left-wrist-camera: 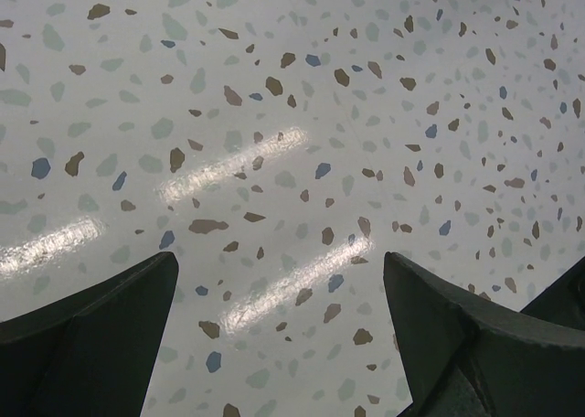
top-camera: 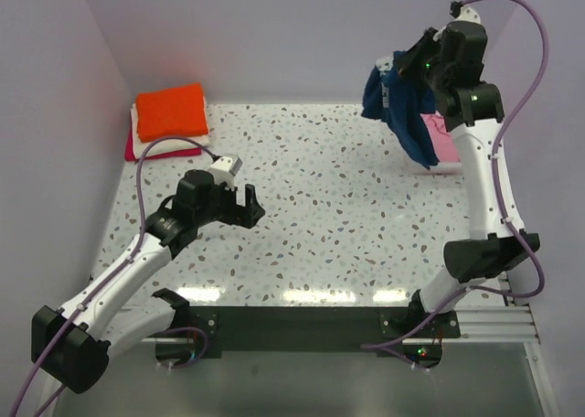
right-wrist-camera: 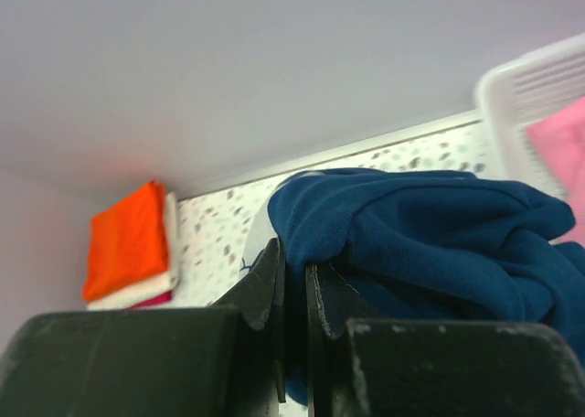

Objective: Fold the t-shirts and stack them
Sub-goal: Move the tshirt to the center of the board

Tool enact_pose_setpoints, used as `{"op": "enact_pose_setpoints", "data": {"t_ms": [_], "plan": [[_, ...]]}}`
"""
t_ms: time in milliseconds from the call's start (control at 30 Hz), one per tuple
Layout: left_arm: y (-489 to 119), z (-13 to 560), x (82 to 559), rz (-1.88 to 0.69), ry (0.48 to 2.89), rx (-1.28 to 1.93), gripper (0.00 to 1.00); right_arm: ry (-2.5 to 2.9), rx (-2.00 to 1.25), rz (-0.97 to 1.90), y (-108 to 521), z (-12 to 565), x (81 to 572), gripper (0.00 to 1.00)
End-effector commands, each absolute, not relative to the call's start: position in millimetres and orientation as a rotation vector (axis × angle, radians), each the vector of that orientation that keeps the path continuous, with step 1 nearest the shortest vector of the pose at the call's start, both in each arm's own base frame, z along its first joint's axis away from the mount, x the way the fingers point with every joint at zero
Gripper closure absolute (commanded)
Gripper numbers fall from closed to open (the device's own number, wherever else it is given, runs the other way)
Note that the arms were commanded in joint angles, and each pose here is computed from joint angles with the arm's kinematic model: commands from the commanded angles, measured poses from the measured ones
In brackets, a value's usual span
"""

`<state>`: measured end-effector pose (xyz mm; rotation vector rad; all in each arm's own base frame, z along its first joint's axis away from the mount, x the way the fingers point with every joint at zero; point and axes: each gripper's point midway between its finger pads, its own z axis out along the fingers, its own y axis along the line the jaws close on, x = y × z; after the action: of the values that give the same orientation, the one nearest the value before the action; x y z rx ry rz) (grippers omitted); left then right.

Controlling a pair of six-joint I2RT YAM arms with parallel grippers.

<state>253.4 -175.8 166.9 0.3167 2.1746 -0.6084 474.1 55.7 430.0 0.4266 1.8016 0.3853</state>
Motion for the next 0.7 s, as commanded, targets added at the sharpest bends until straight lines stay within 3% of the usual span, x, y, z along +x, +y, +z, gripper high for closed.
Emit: {"op": "enact_pose_setpoints", "data": {"t_ms": [0, 333, 400, 433, 500, 533, 667], "plan": [[-173, 172, 262, -0.584, 2.142, 0.308, 0.0, 1.692, 0.311, 0.583, 106, 489, 429, 1.0], [-169, 166, 266, -0.564, 2.167, 0.291, 0.0, 1.706, 0.202, 0.799, 178, 482, 388, 1.0], [-169, 165, 267, -0.562, 2.167, 0.286, 0.0, 1.756, 0.226, 0.78, 180, 450, 393, 1.0], [-169, 164, 267, -0.56, 2.17, 0.285, 0.0, 1.831, 0.267, 0.73, 176, 410, 399, 0.94], [-169, 162, 268, -0.558, 2.178, 0.279, 0.0, 1.858, 0.288, 0.734, 176, 383, 396, 0.87], [-169, 159, 268, -0.558, 2.192, 0.273, 0.0, 1.96, 0.307, 0.716, 177, 331, 392, 0.79], [-172, 146, 265, -0.602, 2.247, 0.152, 0.0, 2.085, 0.387, 0.669, 165, 239, 365, 0.53]]}}
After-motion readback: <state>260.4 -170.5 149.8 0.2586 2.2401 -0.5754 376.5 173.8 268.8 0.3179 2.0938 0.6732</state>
